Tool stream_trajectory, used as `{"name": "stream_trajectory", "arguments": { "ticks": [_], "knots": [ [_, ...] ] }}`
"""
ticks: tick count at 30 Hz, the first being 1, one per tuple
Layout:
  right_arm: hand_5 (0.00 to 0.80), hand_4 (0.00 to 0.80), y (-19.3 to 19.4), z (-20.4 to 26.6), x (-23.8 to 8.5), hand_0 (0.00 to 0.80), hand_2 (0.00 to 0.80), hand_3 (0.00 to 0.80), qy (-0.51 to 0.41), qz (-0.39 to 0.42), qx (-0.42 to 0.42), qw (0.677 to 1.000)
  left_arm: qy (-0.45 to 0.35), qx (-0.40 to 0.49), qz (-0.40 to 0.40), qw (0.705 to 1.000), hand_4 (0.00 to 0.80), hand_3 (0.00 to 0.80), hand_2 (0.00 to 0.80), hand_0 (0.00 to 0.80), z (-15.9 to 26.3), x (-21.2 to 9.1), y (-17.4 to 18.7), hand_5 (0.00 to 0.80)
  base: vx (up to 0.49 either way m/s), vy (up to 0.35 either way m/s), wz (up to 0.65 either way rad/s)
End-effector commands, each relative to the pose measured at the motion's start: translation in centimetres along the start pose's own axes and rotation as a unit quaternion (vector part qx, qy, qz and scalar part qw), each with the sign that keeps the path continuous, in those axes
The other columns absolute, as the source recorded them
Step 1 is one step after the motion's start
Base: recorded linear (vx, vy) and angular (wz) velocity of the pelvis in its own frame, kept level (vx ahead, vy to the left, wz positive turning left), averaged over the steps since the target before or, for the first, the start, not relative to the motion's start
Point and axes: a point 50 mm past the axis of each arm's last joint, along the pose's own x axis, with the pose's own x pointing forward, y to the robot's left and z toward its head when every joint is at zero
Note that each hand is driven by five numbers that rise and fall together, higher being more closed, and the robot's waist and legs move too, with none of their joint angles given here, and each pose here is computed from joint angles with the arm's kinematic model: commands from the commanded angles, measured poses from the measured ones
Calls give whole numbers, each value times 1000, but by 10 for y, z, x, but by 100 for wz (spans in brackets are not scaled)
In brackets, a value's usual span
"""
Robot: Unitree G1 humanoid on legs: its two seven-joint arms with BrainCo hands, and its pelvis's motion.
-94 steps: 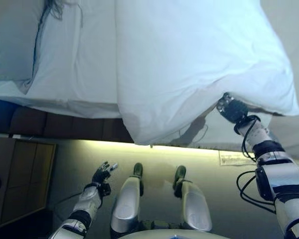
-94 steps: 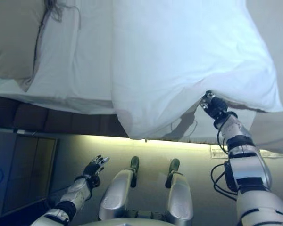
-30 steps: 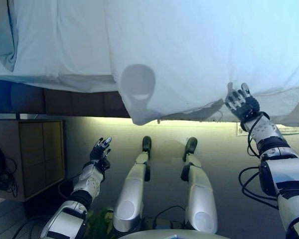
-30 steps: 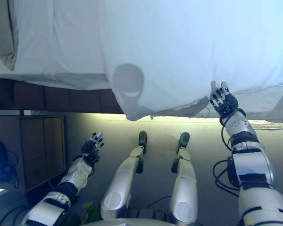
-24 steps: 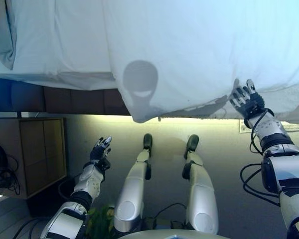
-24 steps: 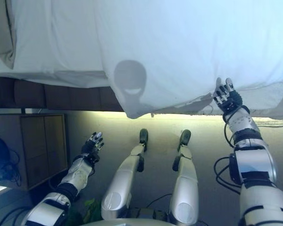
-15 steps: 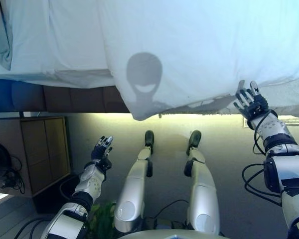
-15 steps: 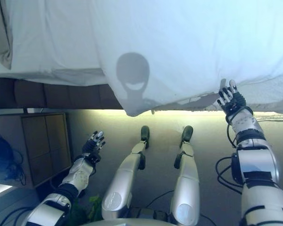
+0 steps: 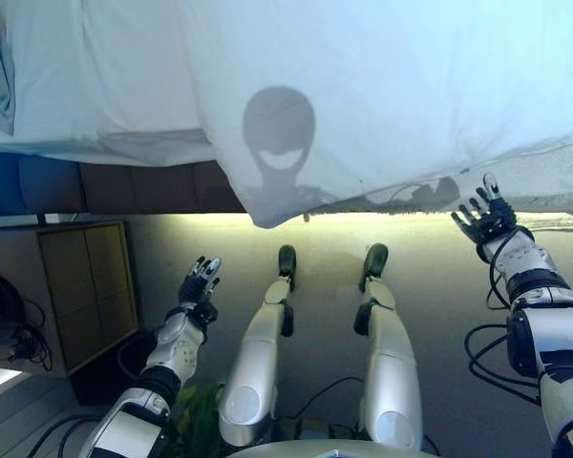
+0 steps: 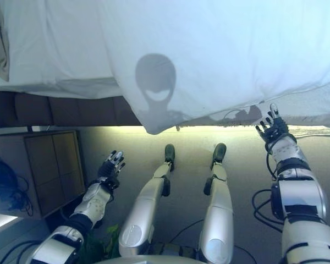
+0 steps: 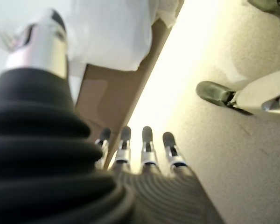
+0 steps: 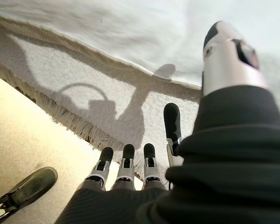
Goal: Make the bed neatly
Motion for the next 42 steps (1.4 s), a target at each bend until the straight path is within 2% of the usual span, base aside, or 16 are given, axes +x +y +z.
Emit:
{"name": "stream_trajectory", "arguments": {
  "ticks": [1, 8, 21, 30, 31, 32, 33, 42],
  "knots": [
    [0, 0, 3, 44, -6, 0, 0, 0, -71, 20, -14, 997, -9, -20, 12, 1000, 0, 0, 0, 0, -1, -3, 4, 0, 0, 0, 0],
    [0, 0, 35, 76, -11, 0, 0, 0, -122, 63, -38, 990, -17, -22, 8, 1000, 0, 0, 0, 0, 1, -6, 6, 0, 0, 0, 0],
    [0, 0, 88, 141, -36, 0, 0, 0, -212, 120, -79, 967, -21, -40, 23, 999, 0, 0, 0, 0, -8, -22, 29, 0, -13, -1, 5],
    [0, 0, 102, 140, -38, 0, 0, 0, -205, 151, -105, 961, -5, -31, 12, 999, 0, 0, 0, 0, -18, -31, 40, 0, -7, -5, 4],
    [113, 113, 101, 139, -38, 113, 113, 113, -204, 152, -106, 961, -3, -29, 10, 1000, 0, 0, 0, 0, -19, -32, 40, 0, 17, 21, -4],
    [574, 574, 98, 139, -37, 574, 574, 574, -206, 148, -108, 961, 0, -26, 8, 1000, 0, 0, 0, 0, -20, -32, 40, 0, 29, 21, -4],
    [800, 800, 96, 138, -37, 800, 800, 800, -207, 148, -108, 961, 2, -25, 6, 1000, 0, 0, 0, 0, -21, -32, 40, 0, 40, 29, -5],
    [800, 800, 84, 140, -37, 800, 800, 800, -198, 158, -103, 962, 10, -15, 22, 1000, 0, 0, 0, 0, -19, -32, 48, 0, 43, -1, -2]
  ]
}}
